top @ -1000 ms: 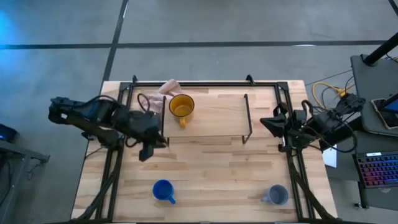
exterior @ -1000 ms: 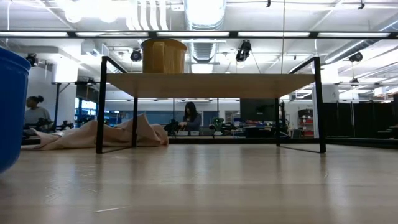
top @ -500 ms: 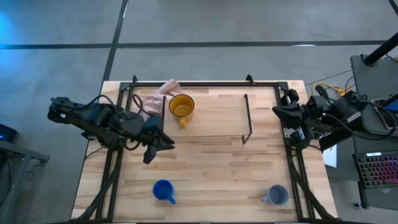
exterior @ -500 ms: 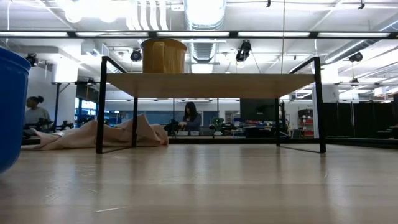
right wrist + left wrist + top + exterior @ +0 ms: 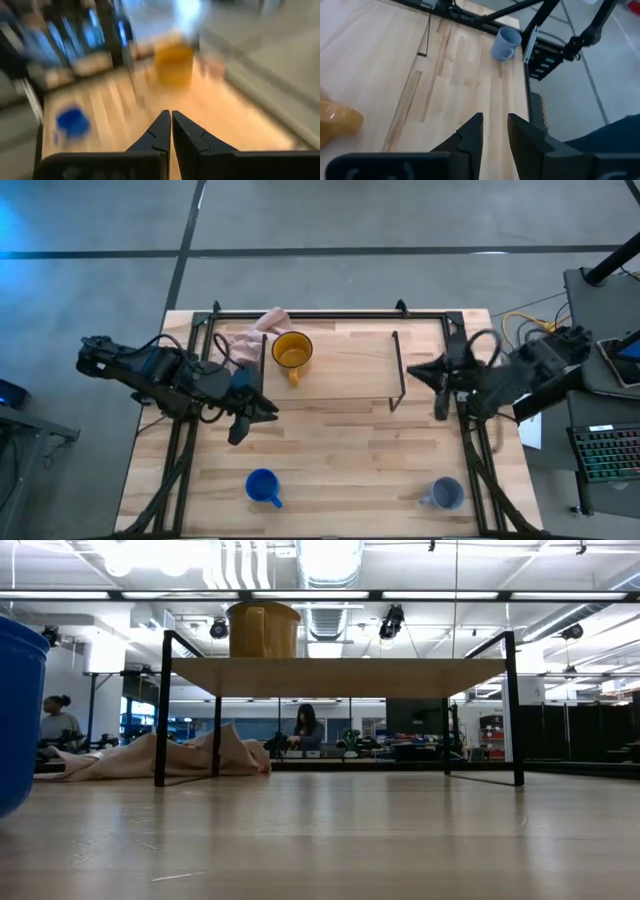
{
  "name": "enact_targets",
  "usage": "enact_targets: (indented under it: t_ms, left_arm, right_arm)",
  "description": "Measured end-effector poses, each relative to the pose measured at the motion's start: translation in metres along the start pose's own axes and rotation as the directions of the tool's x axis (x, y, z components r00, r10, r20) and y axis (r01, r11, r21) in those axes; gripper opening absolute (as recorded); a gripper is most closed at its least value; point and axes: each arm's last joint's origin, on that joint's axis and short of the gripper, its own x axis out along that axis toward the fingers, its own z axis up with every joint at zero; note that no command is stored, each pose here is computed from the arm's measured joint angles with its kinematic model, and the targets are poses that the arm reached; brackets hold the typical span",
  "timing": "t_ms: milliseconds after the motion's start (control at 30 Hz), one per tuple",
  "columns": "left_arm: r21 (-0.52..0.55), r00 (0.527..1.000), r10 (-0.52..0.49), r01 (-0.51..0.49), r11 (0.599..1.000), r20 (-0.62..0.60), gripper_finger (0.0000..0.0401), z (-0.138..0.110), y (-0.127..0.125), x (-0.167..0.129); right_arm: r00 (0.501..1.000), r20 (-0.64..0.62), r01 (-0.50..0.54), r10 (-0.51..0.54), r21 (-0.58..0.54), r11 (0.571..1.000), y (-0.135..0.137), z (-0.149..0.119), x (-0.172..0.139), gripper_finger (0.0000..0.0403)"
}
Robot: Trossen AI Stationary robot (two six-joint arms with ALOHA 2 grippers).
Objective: Stack small to large cups/mugs on shelf
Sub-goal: Put the light blue mug on the shelf
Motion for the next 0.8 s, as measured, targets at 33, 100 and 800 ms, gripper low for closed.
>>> enact_targets:
  t_ms: [33,100,800]
  left_arm:
    - [0.014,1.0,0.0,0.0,1.0,-0.004,0.0075,-0.001,0.0,-0.001]
    - [0.041,1.0,-0.005,0.005,0.999,-0.006,0.0075,-0.001,0.0,-0.002]
    - [0.207,0.993,0.023,0.002,0.978,-0.118,0.0075,-0.053,0.028,-0.014]
  right_arm:
    - [0.996,-0.083,0.016,-0.016,-0.002,1.0,0.004,-0.002,0.002,0.0011]
    - [0.968,-0.243,0.055,-0.058,-0.016,0.998,0.012,-0.006,0.008,0.0011]
    - [0.421,-0.905,0.572,-0.057,0.215,0.792,0.093,-0.126,0.001,0.0011]
